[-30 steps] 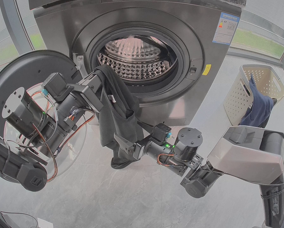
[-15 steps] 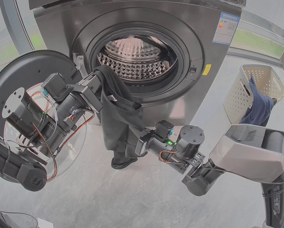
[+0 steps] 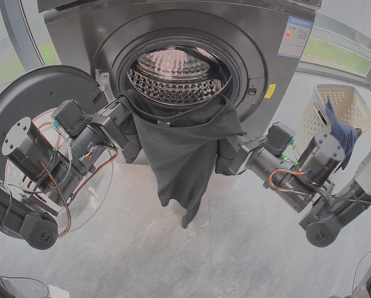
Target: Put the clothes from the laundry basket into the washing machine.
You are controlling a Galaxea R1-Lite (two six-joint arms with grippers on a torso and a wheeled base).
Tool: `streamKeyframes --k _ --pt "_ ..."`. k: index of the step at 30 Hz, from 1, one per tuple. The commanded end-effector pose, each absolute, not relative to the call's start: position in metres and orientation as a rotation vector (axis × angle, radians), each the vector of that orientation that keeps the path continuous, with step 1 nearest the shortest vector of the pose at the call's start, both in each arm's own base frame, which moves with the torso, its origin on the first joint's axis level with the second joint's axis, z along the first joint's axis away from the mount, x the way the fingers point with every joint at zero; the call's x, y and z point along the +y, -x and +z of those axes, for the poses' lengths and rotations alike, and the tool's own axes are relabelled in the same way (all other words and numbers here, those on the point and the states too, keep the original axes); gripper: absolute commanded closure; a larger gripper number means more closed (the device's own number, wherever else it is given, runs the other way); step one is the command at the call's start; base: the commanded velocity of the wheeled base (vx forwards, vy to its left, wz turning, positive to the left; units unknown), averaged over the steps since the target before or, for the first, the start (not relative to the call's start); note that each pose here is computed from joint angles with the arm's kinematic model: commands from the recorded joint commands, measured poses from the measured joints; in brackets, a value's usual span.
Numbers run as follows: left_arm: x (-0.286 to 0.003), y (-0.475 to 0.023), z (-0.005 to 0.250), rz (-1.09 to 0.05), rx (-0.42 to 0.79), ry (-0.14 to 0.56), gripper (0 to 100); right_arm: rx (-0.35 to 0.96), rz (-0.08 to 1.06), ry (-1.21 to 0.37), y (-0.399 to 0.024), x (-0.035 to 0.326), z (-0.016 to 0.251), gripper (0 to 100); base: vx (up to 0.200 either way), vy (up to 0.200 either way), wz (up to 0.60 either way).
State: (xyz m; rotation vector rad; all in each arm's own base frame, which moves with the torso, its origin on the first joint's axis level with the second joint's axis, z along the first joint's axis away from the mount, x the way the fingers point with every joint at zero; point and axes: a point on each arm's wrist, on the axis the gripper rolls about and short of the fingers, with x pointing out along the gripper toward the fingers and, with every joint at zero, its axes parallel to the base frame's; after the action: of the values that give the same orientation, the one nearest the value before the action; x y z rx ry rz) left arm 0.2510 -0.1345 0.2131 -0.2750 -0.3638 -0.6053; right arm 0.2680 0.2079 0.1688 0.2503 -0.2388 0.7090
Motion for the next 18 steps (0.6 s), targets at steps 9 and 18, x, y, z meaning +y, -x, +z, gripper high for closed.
streamKeyframes --k 9,18 --pt "-0.128 -0.221 0.240 -0.637 -0.425 0.272 100 -0.413 0.656 -0.318 -0.224 0.167 0.231 100 0.000 0.000 0.00" --pt "-0.136 -0.216 0.250 -0.646 -0.465 0.238 100 -0.461 0.629 -0.342 -0.223 0.166 0.245 100 0.000 0.000 0.00"
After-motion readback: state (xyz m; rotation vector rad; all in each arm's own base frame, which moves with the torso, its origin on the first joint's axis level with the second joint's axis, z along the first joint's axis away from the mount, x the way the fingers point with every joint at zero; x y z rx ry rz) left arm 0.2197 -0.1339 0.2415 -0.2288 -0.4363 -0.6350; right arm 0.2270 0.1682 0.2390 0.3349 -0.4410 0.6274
